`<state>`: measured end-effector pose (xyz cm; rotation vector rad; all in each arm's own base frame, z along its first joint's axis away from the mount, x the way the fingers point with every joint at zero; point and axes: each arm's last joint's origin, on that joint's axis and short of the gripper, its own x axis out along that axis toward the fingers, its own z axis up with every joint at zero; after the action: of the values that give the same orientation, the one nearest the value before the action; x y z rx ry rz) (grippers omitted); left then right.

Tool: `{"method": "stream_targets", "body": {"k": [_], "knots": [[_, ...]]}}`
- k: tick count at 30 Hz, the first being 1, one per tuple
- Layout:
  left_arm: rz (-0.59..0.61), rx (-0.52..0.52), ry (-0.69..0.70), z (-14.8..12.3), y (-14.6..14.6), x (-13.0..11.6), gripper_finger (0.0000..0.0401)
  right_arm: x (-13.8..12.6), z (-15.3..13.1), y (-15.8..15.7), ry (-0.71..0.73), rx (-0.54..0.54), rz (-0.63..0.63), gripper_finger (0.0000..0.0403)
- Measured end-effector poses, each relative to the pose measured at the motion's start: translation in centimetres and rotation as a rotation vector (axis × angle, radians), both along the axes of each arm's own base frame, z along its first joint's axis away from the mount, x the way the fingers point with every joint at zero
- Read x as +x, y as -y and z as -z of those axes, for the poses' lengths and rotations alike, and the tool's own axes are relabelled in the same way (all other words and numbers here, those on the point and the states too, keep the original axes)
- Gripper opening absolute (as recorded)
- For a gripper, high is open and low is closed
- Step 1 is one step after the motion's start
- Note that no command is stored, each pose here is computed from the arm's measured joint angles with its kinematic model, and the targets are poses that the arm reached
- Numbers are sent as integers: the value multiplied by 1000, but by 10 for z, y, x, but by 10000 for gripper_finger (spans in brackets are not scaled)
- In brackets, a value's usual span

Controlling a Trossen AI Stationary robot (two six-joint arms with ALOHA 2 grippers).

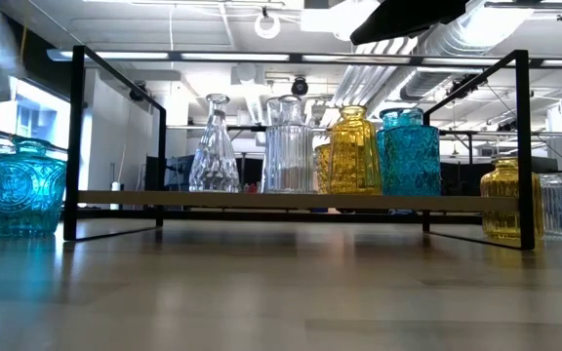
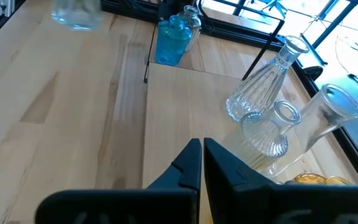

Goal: Sort vases onto shelf
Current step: Put the transparent vase on the shelf aligned with the other transparent vases

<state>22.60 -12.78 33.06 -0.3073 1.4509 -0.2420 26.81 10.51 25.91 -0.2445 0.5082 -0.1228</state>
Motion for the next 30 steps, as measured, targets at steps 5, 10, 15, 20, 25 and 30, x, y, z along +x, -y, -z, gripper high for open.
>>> {"method": "stream_targets", "body": {"k": [5,10,15,20,25,30], "knots": [[75,66,22,-26,-40,34,9,0,0,0,-1,3,-6,0],[127,164,52,-37,-70,75,9,0,0,-1,-6,13,-22,0],[108,157,89,-37,-102,104,9,0,0,-1,-7,15,-26,0],[48,166,48,-24,-129,118,9,0,0,-1,-10,20,-35,0],[1,163,-6,-10,-146,124,9,0,0,-2,-12,24,-42,0],[-31,155,-54,1,-154,121,10,0,1,-2,-14,23,-42,0]]}}
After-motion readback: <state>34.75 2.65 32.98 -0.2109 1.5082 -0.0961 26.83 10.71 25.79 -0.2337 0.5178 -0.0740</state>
